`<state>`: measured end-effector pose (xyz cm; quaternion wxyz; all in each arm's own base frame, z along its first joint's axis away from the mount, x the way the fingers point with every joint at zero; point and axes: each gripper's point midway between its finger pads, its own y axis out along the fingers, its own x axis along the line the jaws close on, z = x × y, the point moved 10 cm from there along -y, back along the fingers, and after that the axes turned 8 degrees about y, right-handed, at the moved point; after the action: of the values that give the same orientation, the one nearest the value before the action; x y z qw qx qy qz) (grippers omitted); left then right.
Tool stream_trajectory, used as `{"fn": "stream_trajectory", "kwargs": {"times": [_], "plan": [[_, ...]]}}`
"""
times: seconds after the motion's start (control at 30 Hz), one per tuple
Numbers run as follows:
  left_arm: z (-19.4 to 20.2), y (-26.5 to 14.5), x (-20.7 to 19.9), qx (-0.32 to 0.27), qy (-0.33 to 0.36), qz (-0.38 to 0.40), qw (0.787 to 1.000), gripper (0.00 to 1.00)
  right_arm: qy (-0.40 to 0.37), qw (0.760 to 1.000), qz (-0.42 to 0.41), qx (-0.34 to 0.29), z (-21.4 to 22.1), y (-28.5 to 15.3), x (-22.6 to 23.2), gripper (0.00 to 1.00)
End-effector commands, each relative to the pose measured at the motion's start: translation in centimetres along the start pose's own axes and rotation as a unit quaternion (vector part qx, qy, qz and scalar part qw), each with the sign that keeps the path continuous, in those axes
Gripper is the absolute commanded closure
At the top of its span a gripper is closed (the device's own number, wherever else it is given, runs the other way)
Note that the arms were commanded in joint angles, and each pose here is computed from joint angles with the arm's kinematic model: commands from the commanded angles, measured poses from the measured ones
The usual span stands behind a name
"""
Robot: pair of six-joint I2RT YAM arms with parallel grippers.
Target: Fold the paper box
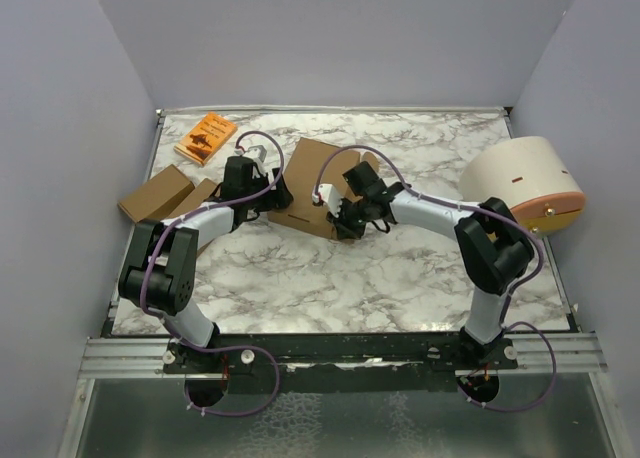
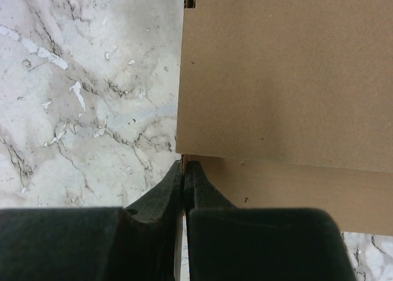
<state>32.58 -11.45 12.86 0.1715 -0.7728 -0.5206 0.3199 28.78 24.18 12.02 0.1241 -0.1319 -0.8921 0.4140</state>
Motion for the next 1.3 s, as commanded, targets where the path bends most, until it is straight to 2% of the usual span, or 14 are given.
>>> {"fn": "stream_trajectory", "kwargs": {"times": [0.0, 0.33, 0.77, 0.97, 1.27], "plan": [[1.2, 0.3, -0.3, 0.039, 0.007, 0.016, 0.999, 0.20, 0.008, 1.000, 0.003, 0.010, -0.6, 0.7, -0.3, 0.99], [1.5, 0.6, -0.7, 0.046, 0.008, 0.024, 0.999, 0.22, 0.000, 0.999, -0.015, 0.038, -2.7, 1.5, -0.4, 0.99], [1.7, 0.7, -0.8, 0.051, 0.010, 0.024, 0.998, 0.22, -0.017, 0.999, 0.010, 0.050, -4.1, 1.4, -0.5, 0.98], [1.7, 0.8, -0.7, 0.054, 0.013, 0.019, 0.998, 0.22, -0.011, 0.998, 0.016, 0.065, -2.9, 1.7, -0.3, 0.99], [1.6, 0.7, -0.6, 0.054, 0.014, 0.015, 0.998, 0.22, -0.001, 0.999, 0.021, 0.047, -0.8, 1.2, 0.8, 0.99]]}}
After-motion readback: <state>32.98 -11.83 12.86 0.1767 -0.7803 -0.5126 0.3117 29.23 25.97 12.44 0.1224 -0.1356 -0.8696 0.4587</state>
